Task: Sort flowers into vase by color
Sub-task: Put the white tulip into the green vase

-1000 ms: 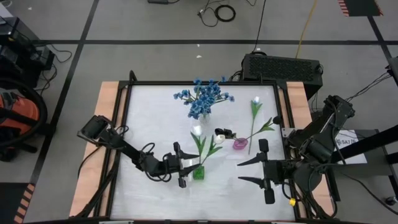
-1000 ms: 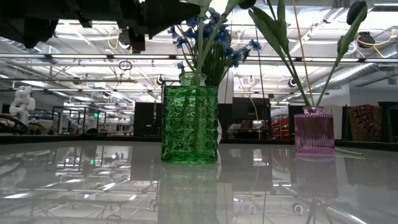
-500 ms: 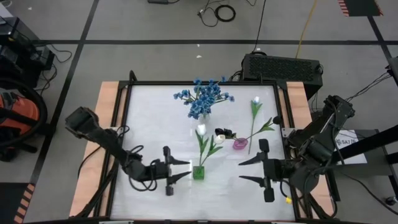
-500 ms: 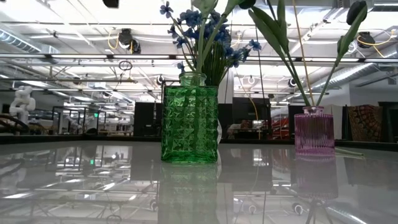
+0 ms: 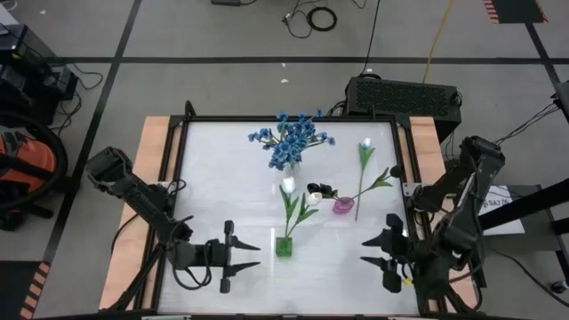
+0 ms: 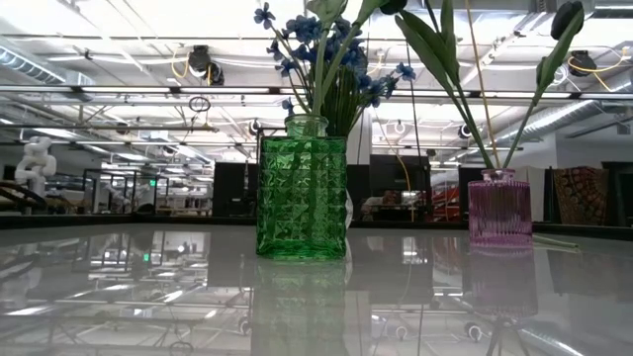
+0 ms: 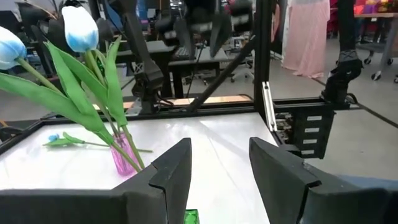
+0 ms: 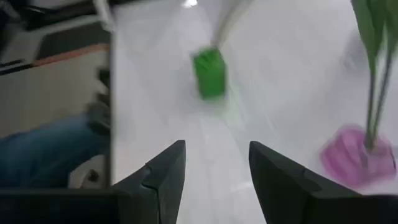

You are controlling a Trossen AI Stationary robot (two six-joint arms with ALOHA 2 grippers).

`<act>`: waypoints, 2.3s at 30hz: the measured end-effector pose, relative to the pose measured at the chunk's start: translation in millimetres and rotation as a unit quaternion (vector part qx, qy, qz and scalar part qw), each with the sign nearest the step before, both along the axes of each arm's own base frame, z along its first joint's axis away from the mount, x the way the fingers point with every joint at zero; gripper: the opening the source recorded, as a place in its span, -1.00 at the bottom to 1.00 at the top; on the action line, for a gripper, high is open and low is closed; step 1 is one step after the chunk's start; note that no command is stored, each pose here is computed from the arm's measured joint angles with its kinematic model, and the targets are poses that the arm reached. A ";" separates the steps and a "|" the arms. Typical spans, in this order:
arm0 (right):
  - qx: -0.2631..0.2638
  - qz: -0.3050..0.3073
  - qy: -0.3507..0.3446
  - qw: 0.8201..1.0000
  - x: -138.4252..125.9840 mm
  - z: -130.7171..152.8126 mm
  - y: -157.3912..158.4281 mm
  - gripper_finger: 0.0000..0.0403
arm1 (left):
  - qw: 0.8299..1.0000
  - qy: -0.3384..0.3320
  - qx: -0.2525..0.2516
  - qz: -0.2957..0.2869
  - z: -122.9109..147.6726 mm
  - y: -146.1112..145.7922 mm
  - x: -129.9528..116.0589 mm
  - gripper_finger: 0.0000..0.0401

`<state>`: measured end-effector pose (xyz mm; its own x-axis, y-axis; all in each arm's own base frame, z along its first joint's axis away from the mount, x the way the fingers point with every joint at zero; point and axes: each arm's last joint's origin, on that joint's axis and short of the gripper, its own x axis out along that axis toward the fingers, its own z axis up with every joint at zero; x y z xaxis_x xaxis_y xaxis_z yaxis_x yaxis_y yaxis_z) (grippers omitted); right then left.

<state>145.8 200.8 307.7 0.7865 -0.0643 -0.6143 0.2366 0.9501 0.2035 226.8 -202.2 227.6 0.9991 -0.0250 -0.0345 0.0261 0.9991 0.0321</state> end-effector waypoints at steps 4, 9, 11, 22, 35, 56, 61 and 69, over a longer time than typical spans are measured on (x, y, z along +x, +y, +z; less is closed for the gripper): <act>0.001 -0.064 0.032 0.997 -3.6 -46.0 -12.1 -0.16 | 1.000 0.000 0.003 0.002 0.0 0.7 0.7 -0.16; 0.022 -0.161 0.064 0.985 -12.0 -102.0 -35.0 -0.16 | 1.000 0.003 0.006 0.006 -0.8 2.6 2.3 -0.16; 0.043 -0.193 0.058 0.979 -14.9 -120.3 -42.1 -0.16 | 1.000 0.005 0.008 0.008 -1.2 3.9 3.3 -0.16; 0.053 -0.280 0.045 0.958 -16.9 -171.6 -80.0 -0.16 | 1.000 0.007 0.010 0.014 -1.8 6.5 5.6 -0.16; -0.011 -0.318 0.093 0.943 -0.8 -198.9 -90.4 -0.16 | 1.000 0.015 0.018 0.014 -3.8 6.6 5.4 -0.16; -0.039 -0.312 0.125 0.941 -0.8 -214.8 -86.5 -0.93 | 0.999 0.026 0.015 0.014 -6.4 6.8 5.2 -0.16; -0.027 -0.304 0.139 0.942 -6.0 -210.5 -78.4 -0.95 | 0.999 0.028 0.014 0.014 -7.0 6.9 5.2 -0.16; -0.021 -0.324 0.237 0.916 -18.2 -184.0 -62.5 -0.99 | 0.999 0.034 0.010 0.015 -8.6 7.0 5.0 -0.16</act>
